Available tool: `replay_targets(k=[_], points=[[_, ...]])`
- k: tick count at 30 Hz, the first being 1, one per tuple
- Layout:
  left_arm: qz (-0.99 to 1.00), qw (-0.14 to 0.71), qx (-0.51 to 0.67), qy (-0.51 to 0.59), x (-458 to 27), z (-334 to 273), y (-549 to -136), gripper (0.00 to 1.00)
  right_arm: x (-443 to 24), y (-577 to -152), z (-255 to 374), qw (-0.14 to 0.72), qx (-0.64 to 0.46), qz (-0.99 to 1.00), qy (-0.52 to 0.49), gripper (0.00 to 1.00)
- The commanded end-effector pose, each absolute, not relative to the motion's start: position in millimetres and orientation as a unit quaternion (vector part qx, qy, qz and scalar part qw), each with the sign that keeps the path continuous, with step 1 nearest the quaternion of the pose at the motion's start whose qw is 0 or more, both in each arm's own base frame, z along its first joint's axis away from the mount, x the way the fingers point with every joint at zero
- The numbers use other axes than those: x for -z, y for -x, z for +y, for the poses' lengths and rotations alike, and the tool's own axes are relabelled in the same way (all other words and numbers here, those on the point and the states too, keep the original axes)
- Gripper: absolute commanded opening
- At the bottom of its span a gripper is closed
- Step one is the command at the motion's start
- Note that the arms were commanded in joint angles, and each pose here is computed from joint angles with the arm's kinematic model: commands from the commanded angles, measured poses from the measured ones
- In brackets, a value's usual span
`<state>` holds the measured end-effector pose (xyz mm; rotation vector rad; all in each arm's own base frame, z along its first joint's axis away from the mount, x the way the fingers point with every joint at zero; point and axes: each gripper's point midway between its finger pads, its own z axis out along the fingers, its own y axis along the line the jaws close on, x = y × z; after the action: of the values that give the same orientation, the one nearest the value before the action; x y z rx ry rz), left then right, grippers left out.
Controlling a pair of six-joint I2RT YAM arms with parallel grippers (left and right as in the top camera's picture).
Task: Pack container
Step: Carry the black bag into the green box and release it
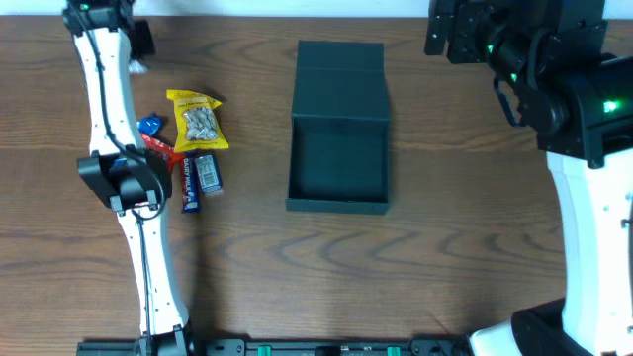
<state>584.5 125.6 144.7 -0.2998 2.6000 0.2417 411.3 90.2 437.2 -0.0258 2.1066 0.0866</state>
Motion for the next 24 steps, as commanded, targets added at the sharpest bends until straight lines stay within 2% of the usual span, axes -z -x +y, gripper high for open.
replay_targets(k=[1, 5, 9, 14, 19, 24], points=[[0.944, 0.327, -0.034, 0.003, -209, 80, -591, 0.06, -434, -413, 87, 0.492, -0.021, 0.87, 0.022, 0.99], [0.909, 0.377, 0.035, -0.173, -253, 2, -587, 0.06, -434, -413, 87, 0.492, -0.013, 0.87, 0.035, 0.99], [0.856, 0.369, 0.076, -0.354, -263, -79, -559, 0.06, -434, -412, 87, 0.49, -0.005, 0.87, 0.049, 0.99], [0.813, 0.353, 0.184, -0.424, -266, -162, -523, 0.06, -432, -412, 84, 0.488, 0.012, 0.87, 0.065, 0.99], [0.765, 0.258, 0.188, -0.559, -238, -210, -457, 0.06, -433, -413, 71, 0.487, 0.046, 0.869, 0.068, 0.99], [0.757, 0.221, 0.197, -0.582, -226, -252, -433, 0.06, -433, -415, 53, 0.486, 0.069, 0.869, 0.07, 0.99]])
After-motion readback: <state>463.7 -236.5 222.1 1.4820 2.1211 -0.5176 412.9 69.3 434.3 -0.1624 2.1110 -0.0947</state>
